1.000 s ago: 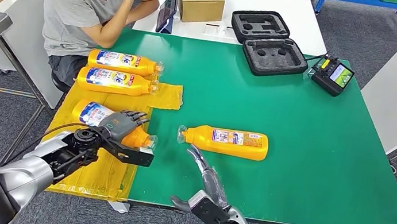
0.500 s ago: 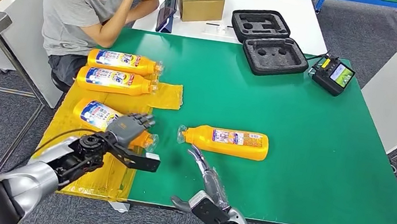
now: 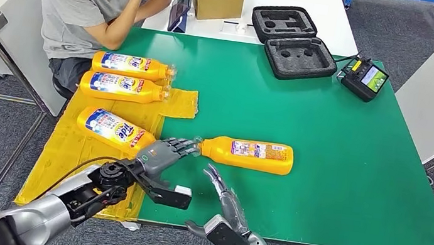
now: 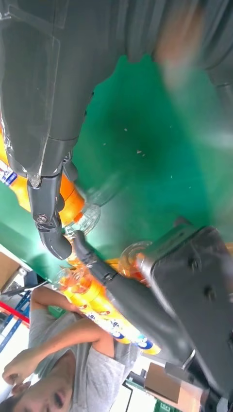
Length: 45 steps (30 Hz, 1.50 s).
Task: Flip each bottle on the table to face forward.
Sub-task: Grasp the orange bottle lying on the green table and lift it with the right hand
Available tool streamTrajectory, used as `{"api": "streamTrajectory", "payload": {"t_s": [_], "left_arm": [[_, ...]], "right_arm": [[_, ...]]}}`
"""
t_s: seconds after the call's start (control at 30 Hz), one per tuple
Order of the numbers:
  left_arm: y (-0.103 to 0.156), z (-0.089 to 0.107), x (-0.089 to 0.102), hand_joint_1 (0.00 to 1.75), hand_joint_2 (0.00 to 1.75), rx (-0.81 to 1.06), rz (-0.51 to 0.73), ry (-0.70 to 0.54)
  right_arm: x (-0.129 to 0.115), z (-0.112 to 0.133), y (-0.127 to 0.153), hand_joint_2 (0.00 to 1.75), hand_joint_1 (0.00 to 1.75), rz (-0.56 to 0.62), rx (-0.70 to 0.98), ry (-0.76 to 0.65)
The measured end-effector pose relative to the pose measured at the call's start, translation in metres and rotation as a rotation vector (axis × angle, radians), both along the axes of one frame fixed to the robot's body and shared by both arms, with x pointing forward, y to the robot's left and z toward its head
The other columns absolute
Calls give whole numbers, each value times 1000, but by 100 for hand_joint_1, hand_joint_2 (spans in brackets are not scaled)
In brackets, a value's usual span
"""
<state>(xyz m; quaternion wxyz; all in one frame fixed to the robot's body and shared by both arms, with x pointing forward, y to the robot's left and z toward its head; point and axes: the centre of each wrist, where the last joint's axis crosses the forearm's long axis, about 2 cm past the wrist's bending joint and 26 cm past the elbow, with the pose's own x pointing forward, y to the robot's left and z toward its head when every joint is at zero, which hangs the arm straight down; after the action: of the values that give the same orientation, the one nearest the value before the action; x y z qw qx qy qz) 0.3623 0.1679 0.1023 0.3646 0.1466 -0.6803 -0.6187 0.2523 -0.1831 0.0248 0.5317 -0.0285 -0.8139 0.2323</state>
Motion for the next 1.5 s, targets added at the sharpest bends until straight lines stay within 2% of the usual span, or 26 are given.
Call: {"api": "streamTrajectory", "payload": {"t_s": [0.2,0.57,0.9,1.17,1.3,1.5], "left_arm": [[-15,8,-14,0,175,-101,-64,28],[-22,17,-22,0,175,-176,-96,23],[-26,32,-34,0,175,-330,-100,-66],[-31,23,-62,0,175,-598,-99,4],[-33,21,-71,0,175,-652,-84,15],[-34,23,-74,0,175,-680,-73,13]], "right_arm": [[-3,-2,-3,175,0,-10,-9,5],[-4,-4,-5,175,0,-20,-10,8],[-5,-5,-7,175,0,-29,-29,1],[-3,-1,-12,175,0,-120,-218,-168],[-3,0,-16,175,0,-139,-231,-177],[-3,0,-17,175,0,-154,-228,-174]]}}
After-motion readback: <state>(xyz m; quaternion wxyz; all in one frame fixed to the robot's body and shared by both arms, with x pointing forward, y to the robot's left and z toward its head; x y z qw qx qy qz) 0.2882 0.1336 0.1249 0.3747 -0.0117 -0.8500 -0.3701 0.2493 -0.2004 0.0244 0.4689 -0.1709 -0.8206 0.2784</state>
